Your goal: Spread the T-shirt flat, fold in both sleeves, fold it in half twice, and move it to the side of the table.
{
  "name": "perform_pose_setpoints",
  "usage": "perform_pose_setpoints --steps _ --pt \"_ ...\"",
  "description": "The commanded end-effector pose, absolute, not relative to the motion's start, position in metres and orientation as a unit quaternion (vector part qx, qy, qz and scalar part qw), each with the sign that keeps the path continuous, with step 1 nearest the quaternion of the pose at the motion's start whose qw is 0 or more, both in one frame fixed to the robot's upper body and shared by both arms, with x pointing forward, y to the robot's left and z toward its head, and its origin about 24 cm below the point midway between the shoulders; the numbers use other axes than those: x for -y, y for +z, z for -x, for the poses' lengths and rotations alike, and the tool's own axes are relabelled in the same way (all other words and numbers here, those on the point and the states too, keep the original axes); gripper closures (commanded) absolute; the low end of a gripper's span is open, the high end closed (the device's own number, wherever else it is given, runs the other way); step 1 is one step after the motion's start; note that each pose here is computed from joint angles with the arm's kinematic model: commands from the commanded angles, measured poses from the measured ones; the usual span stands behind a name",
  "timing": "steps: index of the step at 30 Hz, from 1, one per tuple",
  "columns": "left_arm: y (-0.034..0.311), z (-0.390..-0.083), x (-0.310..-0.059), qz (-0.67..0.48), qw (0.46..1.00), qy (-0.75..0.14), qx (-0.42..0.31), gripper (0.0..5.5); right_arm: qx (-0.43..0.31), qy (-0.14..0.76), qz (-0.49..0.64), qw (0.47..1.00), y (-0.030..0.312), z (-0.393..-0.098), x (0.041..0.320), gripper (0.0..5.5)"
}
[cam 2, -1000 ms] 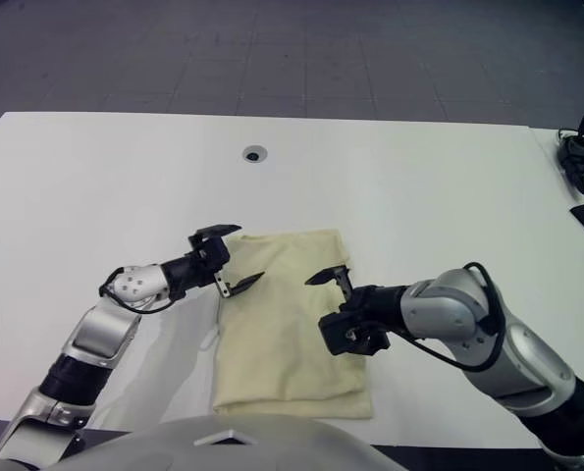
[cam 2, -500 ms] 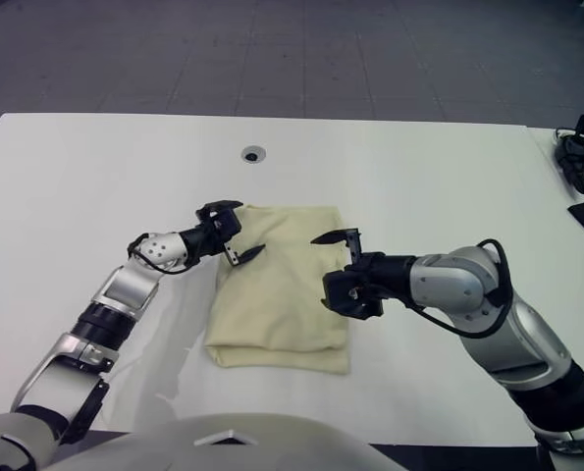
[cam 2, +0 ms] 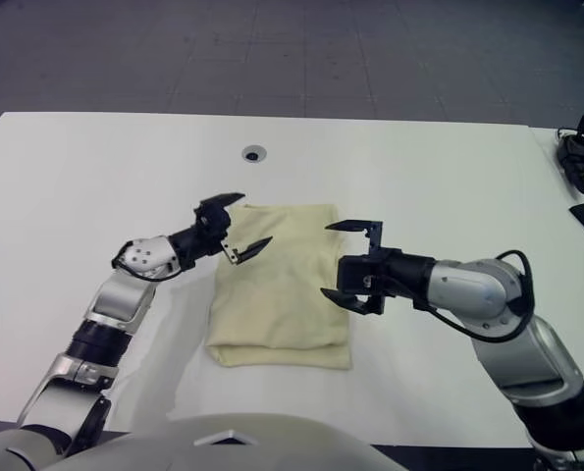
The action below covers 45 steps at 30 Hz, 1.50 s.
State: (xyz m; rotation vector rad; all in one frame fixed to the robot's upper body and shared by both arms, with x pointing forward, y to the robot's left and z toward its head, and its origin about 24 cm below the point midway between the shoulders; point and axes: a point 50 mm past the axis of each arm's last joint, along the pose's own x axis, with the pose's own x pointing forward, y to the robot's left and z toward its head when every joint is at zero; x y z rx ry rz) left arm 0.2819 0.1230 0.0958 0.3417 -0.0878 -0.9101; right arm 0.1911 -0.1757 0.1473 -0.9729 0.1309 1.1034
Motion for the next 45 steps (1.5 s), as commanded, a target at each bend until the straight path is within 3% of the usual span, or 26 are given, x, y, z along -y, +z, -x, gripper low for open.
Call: perform_pose_setpoints --steps 1,6,11,17,22,39,45 --pt "0.127 -0.264 -0.133 -0.183 0.875 -0.439 0.087 0.1 -0.095 0.533 0.419 0.729 0.14 -0.164 0.178 0.13" --pt "0.13 -0.215 -0.151 -0.306 0.802 -0.51 0.063 0.1 -0.134 0.572 0.408 0.699 0.124 -0.13 0.174 0.13" --pt "0.093 -0.15 -0.171 -0.386 0.668 -0.63 -0.094 0.1 -0.16 0.57 0.422 0.686 0.102 -0.12 0.175 0.13" --pt "0.077 -0.131 -0.169 -0.446 0.617 -0.637 -0.119 0.1 -0.175 0.562 0.456 0.668 0.082 -0.118 0.179 0.13" --pt "0.067 -0.124 -0.168 -0.449 0.614 -0.634 -0.142 0.1 -0.174 0.559 0.459 0.668 0.073 -0.123 0.178 0.19" --pt "0.052 -0.137 -0.159 -0.517 0.596 -0.601 -0.126 0.1 -0.197 0.556 0.465 0.661 0.057 -0.124 0.183 2.93" --pt "0.047 -0.138 -0.162 -0.529 0.592 -0.592 -0.14 1.09 -0.194 0.552 0.458 0.669 0.054 -0.13 0.18 3.87"
